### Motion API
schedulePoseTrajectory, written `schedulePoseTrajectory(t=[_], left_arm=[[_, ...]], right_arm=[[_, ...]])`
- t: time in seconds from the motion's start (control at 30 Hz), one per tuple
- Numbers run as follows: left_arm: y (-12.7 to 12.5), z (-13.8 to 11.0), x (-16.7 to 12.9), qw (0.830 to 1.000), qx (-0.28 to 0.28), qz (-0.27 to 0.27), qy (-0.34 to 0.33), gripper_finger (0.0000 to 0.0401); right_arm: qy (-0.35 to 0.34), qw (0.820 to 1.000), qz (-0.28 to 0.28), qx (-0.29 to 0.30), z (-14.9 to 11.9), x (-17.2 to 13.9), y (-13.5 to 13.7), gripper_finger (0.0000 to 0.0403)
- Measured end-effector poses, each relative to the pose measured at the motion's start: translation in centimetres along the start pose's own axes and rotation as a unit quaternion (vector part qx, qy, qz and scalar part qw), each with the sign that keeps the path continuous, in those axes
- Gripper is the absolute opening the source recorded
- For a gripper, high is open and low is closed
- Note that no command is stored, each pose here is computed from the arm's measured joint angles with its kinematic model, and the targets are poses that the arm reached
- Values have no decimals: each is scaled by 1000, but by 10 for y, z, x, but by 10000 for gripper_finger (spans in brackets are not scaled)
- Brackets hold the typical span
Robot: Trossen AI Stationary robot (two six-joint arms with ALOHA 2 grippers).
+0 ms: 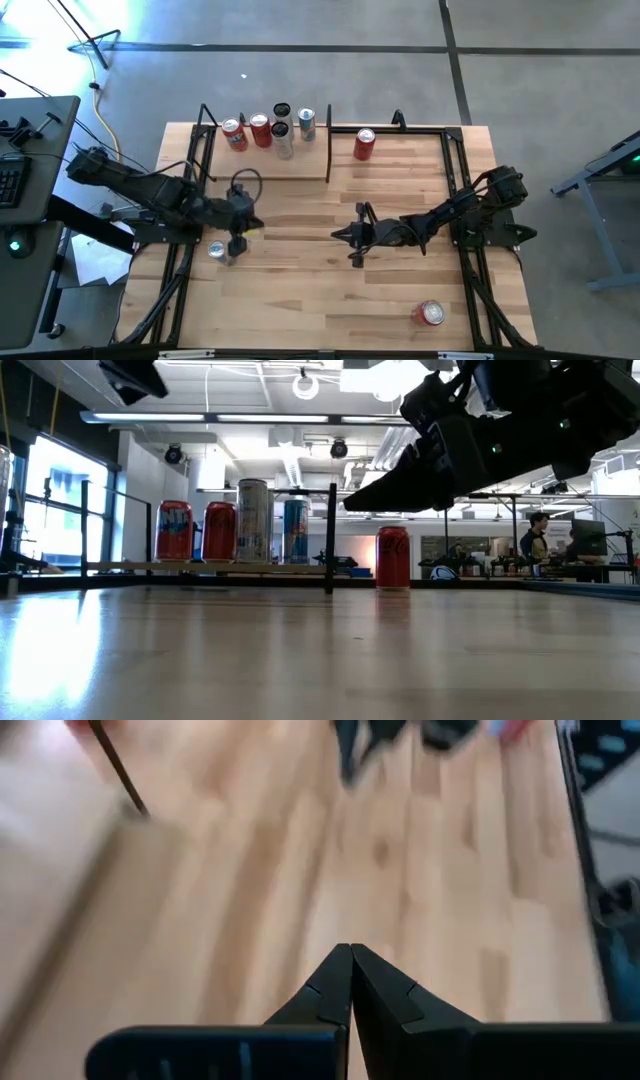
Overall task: Place canned beverage on shelf
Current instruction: Put the blue soda can on the shelf aligned with the other blue soda can
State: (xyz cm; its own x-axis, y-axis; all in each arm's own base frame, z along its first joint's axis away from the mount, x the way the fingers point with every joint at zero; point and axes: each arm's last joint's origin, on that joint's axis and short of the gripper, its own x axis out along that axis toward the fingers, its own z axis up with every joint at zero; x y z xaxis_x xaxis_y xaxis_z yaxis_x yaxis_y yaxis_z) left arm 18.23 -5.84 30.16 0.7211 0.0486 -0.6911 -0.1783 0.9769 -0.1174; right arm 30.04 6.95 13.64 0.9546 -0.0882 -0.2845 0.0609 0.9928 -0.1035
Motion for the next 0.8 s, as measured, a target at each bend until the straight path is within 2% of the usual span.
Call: schedulePoseTrajectory(t=[0.2, 0.33, 0.47, 0.57, 0.67, 0.8], left_arm=[[-16, 5, -4, 994, -56, -2, 97, 37], [-23, 11, -6, 991, -48, 9, 125, 93], [-29, 16, -9, 981, -90, 15, 169, 164], [-30, 11, -11, 963, -133, 33, 234, 216], [-30, 2, -11, 935, -172, 66, 304, 259], [-30, -8, -11, 905, -183, 113, 368, 295]], right_arm=[[4, 1000, 0, 1, -1, 0, 0, 0], [4, 1000, 0, 1, -1, 0, 0, 0], [4, 1000, 2, 9, -1, 0, 0, 0], [6, 1000, 2, 12, -1, 0, 0, 0], [8, 1000, 5, 13, -2, 0, 0, 0], [8, 1000, 7, 13, -2, 0, 0, 0]])
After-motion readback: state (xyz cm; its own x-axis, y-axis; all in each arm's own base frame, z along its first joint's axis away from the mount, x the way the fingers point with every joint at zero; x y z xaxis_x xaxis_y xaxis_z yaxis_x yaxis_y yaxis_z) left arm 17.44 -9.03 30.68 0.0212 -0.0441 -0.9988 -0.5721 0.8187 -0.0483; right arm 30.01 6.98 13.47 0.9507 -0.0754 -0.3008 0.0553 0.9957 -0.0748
